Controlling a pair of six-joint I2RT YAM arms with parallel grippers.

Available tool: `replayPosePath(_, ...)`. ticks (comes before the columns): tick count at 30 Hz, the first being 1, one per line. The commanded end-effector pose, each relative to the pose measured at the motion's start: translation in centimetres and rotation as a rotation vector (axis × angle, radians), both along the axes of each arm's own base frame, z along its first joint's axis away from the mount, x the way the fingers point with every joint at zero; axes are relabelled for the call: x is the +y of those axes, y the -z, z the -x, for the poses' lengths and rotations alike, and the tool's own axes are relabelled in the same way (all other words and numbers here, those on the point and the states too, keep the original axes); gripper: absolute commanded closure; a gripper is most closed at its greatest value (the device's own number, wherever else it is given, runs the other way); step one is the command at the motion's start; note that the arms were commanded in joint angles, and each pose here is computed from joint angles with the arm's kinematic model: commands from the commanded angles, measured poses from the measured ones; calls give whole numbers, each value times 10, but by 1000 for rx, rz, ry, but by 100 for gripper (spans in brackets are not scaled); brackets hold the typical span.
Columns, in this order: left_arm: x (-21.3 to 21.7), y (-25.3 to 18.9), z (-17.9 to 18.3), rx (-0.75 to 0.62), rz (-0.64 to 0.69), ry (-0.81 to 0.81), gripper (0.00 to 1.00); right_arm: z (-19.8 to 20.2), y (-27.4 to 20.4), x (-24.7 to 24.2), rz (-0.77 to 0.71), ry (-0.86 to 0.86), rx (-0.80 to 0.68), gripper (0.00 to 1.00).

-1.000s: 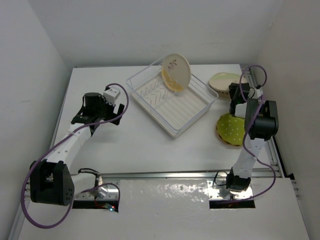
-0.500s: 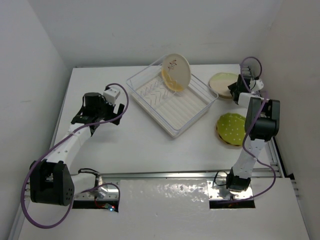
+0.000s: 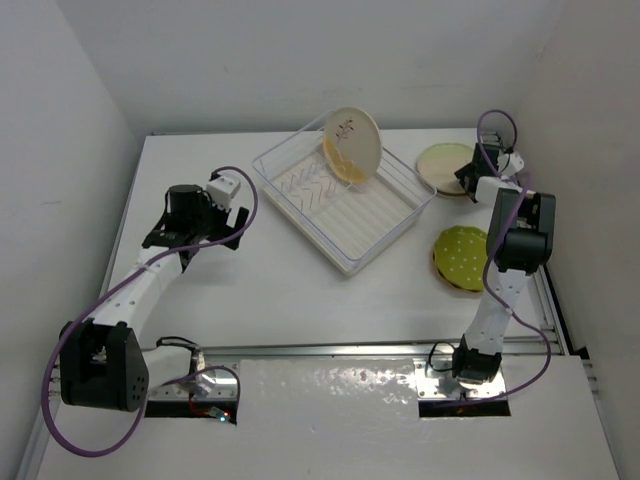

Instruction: Unload the plates from the dish rack

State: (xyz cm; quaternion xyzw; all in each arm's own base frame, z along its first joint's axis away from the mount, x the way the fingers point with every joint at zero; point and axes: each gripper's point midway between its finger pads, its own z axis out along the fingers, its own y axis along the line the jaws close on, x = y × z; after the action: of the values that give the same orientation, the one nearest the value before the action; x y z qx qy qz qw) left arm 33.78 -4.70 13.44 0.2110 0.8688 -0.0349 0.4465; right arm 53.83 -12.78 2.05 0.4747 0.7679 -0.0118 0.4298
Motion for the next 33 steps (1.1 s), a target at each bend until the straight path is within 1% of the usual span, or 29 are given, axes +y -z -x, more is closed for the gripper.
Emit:
replayPosePath(1,2,-25,-14,-87,0,-2,4,-20,-22,3,18,-53,-53,44)
replayPosePath(5,3,-22,-13,-81,1,-5,4,-12,-30,-1,53,-54,-26,41)
replayPosePath(9,3,-22,-13,-82,-2,-2,4,5,-41,-10,106,-21,33,33)
replayPosePath(10,3,-22,-13,-82,-2,-2,4,6,-47,-12,127,-29,36,32)
replayPosePath(15,1,-23,-17,-88,1,5,3,6,-63,-14,168,-61,36,31)
replayPosePath(16,1,-24,-17,-93,0,8,3,5,-66,-12,184,-92,33,34)
replayPosePath(17,1,-24,-17,-92,0,8,3,-1,-76,-4,182,-154,6,35)
replayPosePath(18,1,-25,-18,-95,0,8,3,-7,-85,5,231,-231,-1,37)
replayPosePath(20,1,-25,-17,-92,-2,7,3,-14,-108,21,302,-333,-39,39)
replayPosePath(21,2,-25,-17,-90,-2,5,3,-19,-136,43,346,-408,-121,40)
replayPosePath(22,2,-25,-17,-88,0,2,3,-20,-154,53,418,-479,-158,41)
replayPosePath(23,1,-24,-16,-81,2,4,3,-19,-190,74,457,-540,-290,41)
replayPosePath(24,1,-24,-16,-81,3,3,3,-17,-208,79,472,-559,-353,41)
replayPosePath(26,0,-24,-15,-81,7,6,3,-15,-245,94,421,-581,-508,40)
replayPosePath(27,1,-24,-15,-83,9,3,3,-16,-270,118,402,-701,-601,39)
replayPosePath(28,0,-24,-15,-84,11,5,3,-17,-278,135,388,-799,-624,37)
replayPosePath(29,0,-23,-16,-88,14,3,3,-22,-315,163,400,-911,-701,37)
replayPosePath(30,-1,-23,-16,-90,15,2,3,-19,-303,189,349,-1035,-641,37)
replayPosePath(31,-1,-22,-16,-89,21,2,3,-21,-277,213,393,-1213,-572,36)
replayPosePath(32,-2,-23,-17,-98,24,4,3,-21,-304,260,473,-1327,-591,35)
replayPosePath(33,-2,-24,-17,-99,25,5,3,-17,-249,269,472,-1444,-393,31)
